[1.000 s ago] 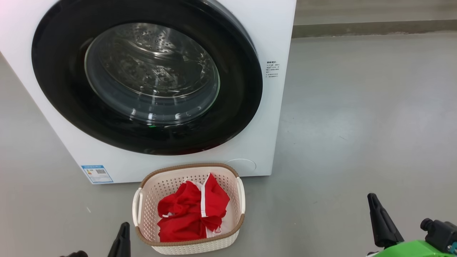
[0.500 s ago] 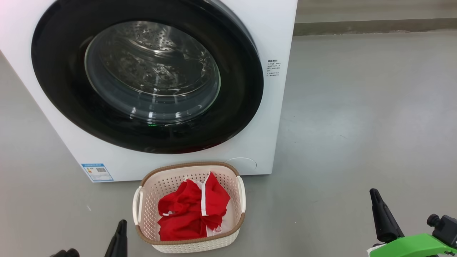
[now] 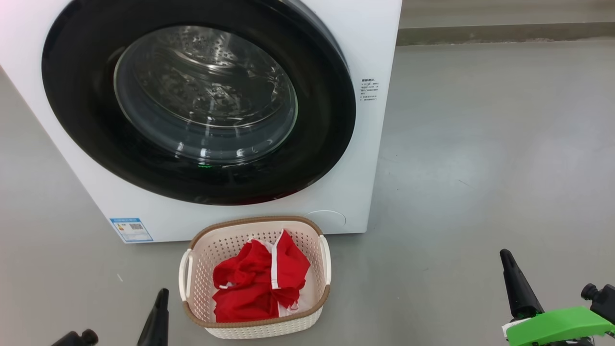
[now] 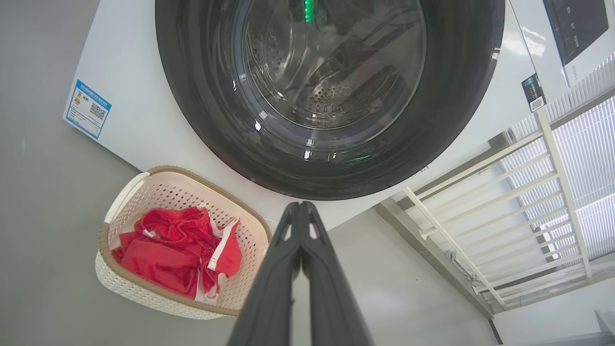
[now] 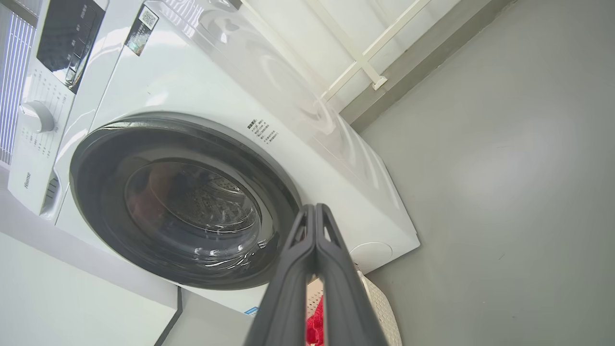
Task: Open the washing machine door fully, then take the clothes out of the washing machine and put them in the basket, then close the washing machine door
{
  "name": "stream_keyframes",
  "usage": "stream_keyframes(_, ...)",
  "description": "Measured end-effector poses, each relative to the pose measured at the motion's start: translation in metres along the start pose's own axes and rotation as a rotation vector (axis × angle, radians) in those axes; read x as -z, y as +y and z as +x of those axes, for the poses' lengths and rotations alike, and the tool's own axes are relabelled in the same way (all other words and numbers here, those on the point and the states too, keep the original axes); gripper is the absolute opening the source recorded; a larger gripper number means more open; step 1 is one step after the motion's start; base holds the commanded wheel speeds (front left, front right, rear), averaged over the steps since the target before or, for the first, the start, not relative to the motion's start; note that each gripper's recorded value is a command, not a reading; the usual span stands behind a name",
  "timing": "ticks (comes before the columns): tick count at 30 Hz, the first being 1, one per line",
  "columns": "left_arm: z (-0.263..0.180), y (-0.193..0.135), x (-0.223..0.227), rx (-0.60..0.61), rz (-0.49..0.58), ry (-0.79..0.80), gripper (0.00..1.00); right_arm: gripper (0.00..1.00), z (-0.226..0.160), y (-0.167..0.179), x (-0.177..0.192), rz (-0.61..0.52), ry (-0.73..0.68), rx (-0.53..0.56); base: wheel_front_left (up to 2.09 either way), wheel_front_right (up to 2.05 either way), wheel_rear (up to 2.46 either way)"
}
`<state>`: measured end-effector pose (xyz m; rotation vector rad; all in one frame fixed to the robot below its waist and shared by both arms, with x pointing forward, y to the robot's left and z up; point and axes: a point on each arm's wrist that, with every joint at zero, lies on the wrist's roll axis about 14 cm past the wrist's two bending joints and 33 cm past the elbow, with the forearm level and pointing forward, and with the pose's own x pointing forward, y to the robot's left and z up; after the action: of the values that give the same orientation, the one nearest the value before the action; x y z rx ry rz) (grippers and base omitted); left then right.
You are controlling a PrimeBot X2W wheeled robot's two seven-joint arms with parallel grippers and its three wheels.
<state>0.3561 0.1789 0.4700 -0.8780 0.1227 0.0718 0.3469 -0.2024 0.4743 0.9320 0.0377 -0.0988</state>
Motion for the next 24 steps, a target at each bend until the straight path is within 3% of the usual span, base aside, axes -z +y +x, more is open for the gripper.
stream_keyframes(24, 0.0076, 0.0017, -0.0041, -0.001, -0.288, 0.018, 0.00, 0.00, 0.0097, -0.0003, 0.0013, 0.271, 0.024, 0.014, 0.00, 0.00, 0.00)
